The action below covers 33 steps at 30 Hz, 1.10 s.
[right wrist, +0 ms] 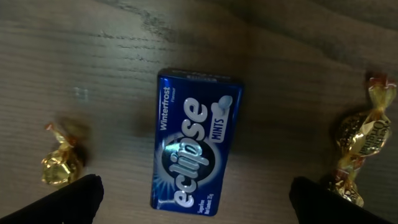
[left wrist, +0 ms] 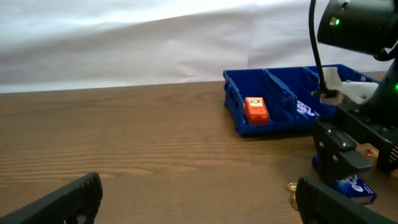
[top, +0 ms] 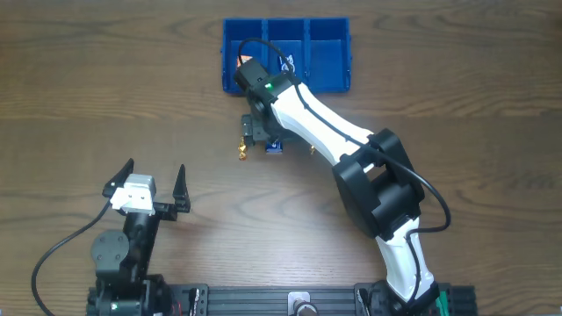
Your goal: Sort Candies Into Trays
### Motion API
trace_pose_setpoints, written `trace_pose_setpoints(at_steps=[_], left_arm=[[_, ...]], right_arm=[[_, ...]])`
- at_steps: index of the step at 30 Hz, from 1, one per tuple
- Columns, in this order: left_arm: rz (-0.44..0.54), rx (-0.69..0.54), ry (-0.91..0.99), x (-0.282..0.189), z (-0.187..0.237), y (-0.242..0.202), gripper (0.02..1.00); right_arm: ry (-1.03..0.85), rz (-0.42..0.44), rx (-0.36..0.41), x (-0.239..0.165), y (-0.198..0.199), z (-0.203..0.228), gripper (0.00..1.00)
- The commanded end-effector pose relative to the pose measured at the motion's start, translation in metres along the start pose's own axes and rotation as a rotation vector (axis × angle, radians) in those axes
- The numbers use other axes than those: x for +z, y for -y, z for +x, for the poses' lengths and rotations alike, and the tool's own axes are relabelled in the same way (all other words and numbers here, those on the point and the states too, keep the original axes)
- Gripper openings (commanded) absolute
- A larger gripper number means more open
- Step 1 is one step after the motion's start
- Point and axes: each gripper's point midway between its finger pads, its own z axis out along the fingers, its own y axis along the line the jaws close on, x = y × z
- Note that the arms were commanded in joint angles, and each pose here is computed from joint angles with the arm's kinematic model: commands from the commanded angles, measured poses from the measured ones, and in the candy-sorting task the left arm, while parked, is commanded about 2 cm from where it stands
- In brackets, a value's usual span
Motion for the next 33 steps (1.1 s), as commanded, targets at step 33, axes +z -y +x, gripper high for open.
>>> trace_pose_setpoints(at_steps=[33], left_arm=[[0.012,0.007,-0.047,0.001,0.016,0.002,0.998]], right_arm=[[0.045,0.070,0.095,0.030,0.013,-0.006,0.906]])
